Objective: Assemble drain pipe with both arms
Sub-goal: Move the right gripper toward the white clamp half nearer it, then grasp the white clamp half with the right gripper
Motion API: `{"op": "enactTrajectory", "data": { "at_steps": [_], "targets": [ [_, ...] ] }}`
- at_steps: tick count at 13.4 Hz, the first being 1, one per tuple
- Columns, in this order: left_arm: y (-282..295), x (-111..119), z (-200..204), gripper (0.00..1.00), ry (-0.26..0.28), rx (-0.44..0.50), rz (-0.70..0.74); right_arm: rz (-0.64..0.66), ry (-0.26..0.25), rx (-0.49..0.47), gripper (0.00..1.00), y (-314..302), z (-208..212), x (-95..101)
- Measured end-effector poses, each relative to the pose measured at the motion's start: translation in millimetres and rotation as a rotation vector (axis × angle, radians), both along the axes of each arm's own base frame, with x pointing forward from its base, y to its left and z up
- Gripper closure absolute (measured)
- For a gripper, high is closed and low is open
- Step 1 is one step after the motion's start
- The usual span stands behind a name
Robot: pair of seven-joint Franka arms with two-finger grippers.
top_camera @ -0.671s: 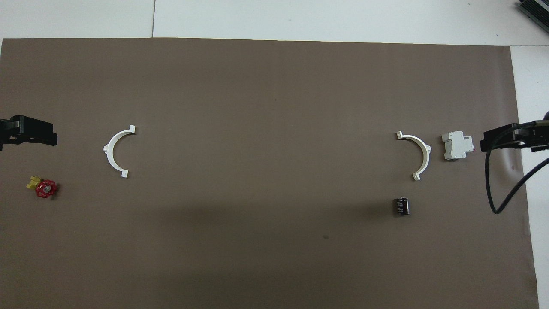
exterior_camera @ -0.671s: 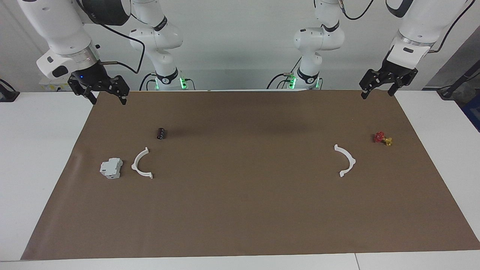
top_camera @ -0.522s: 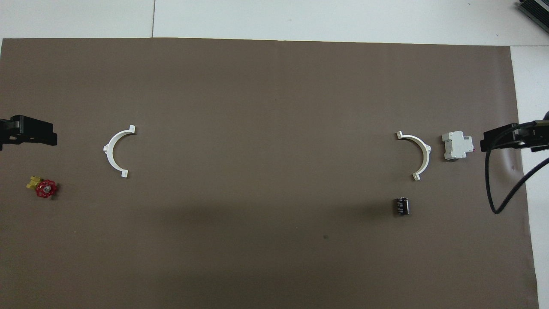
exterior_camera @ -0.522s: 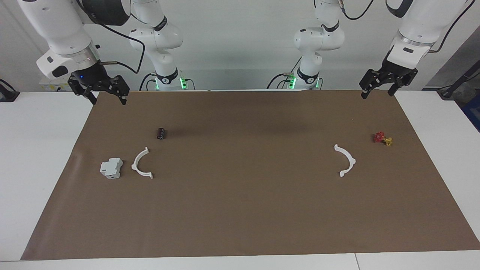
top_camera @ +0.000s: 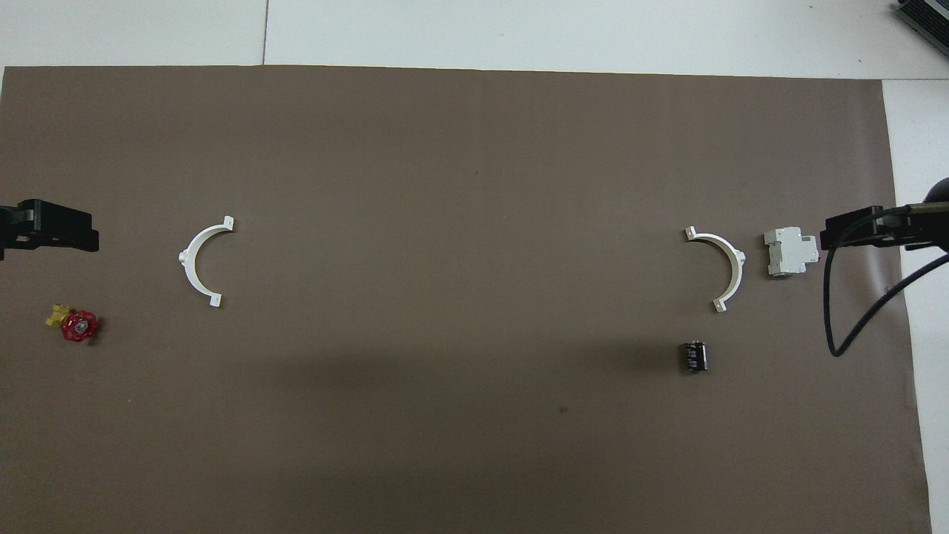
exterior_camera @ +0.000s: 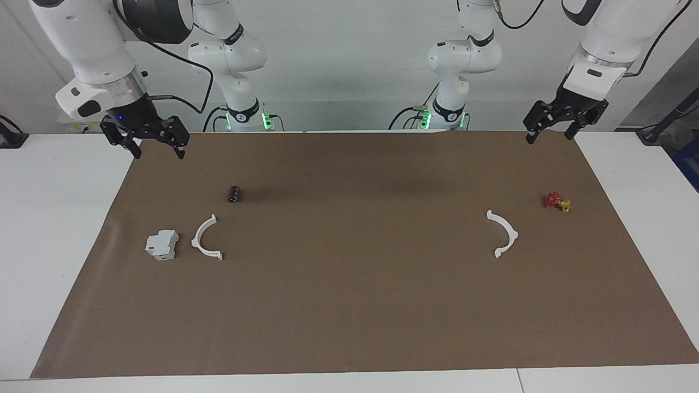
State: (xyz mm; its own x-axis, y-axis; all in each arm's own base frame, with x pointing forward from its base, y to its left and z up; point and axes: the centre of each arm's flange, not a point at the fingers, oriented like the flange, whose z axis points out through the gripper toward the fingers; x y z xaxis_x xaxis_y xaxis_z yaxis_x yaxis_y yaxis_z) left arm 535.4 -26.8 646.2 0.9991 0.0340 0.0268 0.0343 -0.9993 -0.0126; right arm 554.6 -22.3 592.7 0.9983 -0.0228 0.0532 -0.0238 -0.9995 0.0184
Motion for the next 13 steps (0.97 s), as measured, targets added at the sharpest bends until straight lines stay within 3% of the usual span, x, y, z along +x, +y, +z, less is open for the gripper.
{"op": "enactTrajectory", "data": {
  "at_steps": [4, 9, 13],
  "targets": [
    [0, 0, 0, 0.0, 0.0, 0.0, 0.0, 0.141, -0.06, -0.008, 0.0, 4, -86, 7.2],
    [0, 0, 0, 0.0, 0.0, 0.0, 0.0, 0.459, -0.035, 0.025, 0.0, 0, -220, 35.6],
    [0, 0, 0, 0.0, 0.0, 0.0, 0.0, 0.504, -0.02, 0.005, 0.0, -24, -274, 36.7]
  ]
}}
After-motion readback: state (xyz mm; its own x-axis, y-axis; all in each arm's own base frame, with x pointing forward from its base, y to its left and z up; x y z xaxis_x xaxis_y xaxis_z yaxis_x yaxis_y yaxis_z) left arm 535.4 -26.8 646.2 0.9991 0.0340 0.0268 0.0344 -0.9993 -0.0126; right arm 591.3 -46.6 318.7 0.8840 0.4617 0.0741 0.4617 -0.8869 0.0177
